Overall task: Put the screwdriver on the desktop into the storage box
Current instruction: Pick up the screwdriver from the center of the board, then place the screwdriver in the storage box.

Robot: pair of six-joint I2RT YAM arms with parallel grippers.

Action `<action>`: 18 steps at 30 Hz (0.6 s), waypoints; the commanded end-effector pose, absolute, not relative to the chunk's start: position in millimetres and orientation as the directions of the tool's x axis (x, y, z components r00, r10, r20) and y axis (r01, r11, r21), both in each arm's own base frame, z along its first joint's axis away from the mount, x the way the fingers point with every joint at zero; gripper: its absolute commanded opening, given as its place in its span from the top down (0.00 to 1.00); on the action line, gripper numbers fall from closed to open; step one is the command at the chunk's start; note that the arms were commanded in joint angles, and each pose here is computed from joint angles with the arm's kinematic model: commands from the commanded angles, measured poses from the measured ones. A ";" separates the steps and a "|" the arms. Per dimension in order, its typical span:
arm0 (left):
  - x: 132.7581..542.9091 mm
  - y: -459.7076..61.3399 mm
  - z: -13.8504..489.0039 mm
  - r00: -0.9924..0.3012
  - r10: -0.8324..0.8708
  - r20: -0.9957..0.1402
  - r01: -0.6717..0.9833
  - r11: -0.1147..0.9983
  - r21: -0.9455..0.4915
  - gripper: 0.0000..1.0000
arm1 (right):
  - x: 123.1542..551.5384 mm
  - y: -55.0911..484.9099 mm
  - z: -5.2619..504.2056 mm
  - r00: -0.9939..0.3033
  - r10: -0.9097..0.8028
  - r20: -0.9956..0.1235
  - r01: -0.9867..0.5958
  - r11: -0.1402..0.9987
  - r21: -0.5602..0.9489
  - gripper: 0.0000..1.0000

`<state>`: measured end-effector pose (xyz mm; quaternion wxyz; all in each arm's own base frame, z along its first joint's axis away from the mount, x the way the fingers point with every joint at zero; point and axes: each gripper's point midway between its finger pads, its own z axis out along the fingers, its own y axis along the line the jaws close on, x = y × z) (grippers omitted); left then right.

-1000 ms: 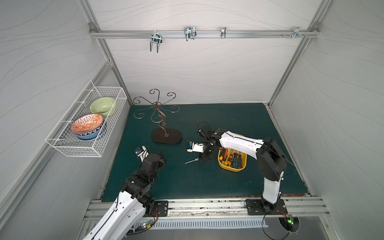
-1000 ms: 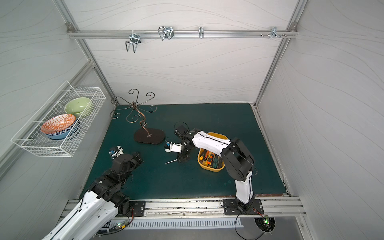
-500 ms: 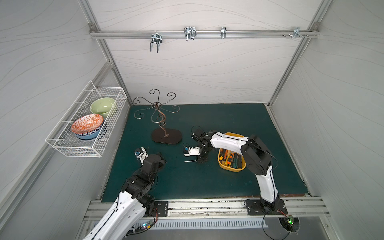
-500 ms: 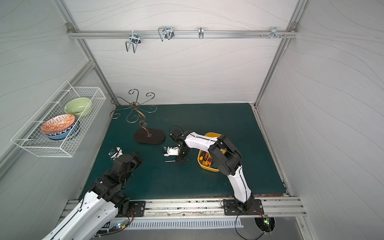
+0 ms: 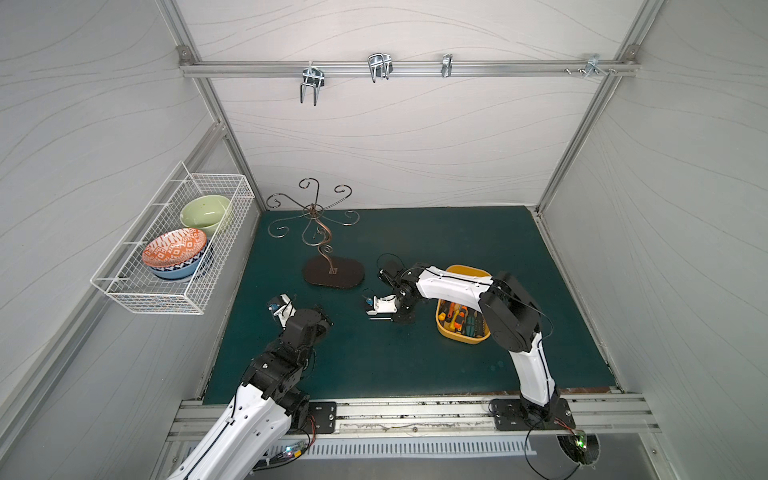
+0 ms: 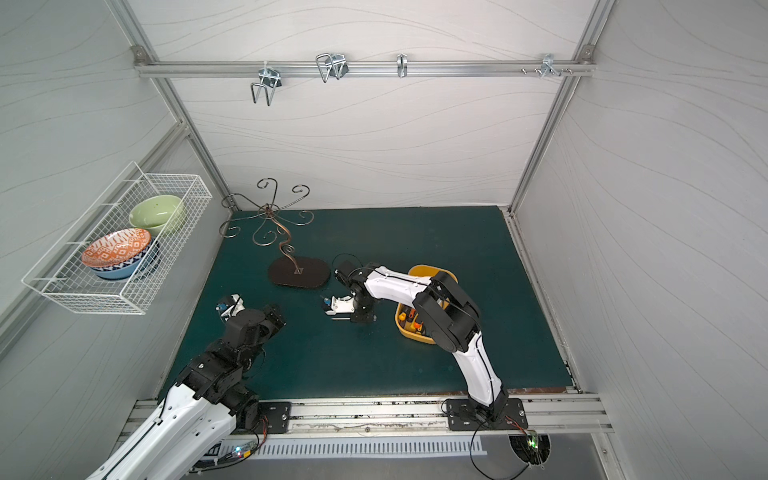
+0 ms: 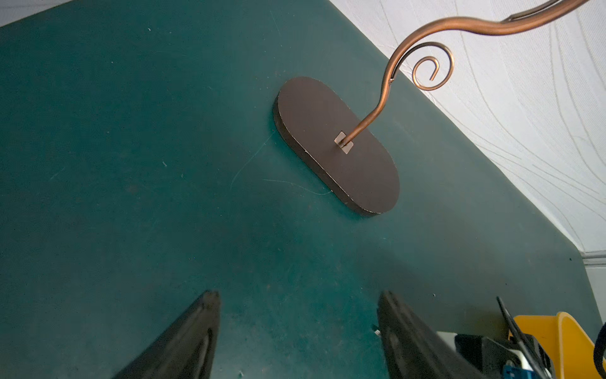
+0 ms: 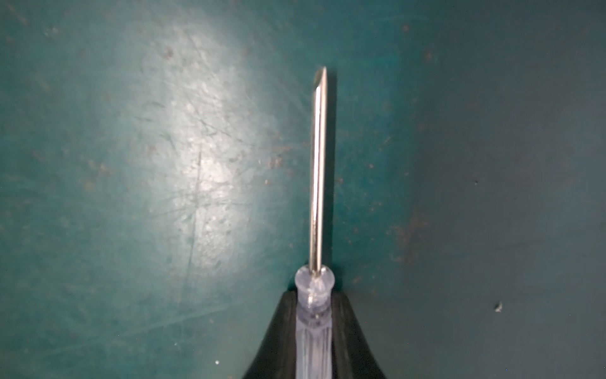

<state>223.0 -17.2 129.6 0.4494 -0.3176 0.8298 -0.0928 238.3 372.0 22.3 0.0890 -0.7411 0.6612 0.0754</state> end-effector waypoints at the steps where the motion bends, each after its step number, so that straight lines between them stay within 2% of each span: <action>1: 224.0 -12.2 146.1 -0.351 -0.618 -0.703 -0.442 0.772 -0.457 0.21 | 230.3 364.0 32.8 0.085 -0.974 -0.211 -0.996 -0.079 -0.034 1.00; 4: 223.0 -9.8 149.8 -0.340 -0.618 -0.709 -0.445 0.770 -0.458 0.21 | 230.7 377.1 69.4 0.043 -0.940 -0.338 -0.998 -0.022 -0.065 1.00; 7: 222.4 -7.9 153.4 -0.331 -0.616 -0.715 -0.446 0.770 -0.457 0.21 | 228.7 387.1 116.0 -0.050 -0.861 -0.507 -0.993 0.098 -0.068 1.00; 11: 222.5 -6.8 154.1 -0.324 -0.617 -0.717 -0.449 0.767 -0.457 0.22 | 226.4 373.0 168.7 -0.268 -0.692 -0.670 -0.933 0.359 0.003 1.00; 13: 222.8 -7.0 153.0 -0.322 -0.621 -0.714 -0.452 0.764 -0.460 0.22 | 233.7 351.3 183.3 -0.436 -0.562 -0.703 -0.826 0.559 0.065 1.00; 14: 223.2 -7.3 152.7 -0.323 -0.623 -0.713 -0.453 0.763 -0.462 0.22 | 238.8 334.0 188.4 -0.548 -0.454 -0.703 -0.720 0.683 0.119 1.00; 16: 223.8 -8.6 150.9 -0.328 -0.625 -0.709 -0.453 0.762 -0.462 0.22 | 246.3 285.7 191.3 -0.758 -0.162 -0.632 -0.398 0.883 0.251 1.00; 17: 224.4 -9.2 150.8 -0.330 -0.626 -0.707 -0.453 0.762 -0.463 0.22 | 245.0 262.4 183.4 -0.831 -0.016 -0.556 -0.231 0.919 0.319 1.00; 18: 225.2 -10.3 149.6 -0.333 -0.627 -0.705 -0.452 0.762 -0.464 0.22 | 240.9 249.8 177.4 -0.869 0.095 -0.486 -0.123 0.910 0.396 1.00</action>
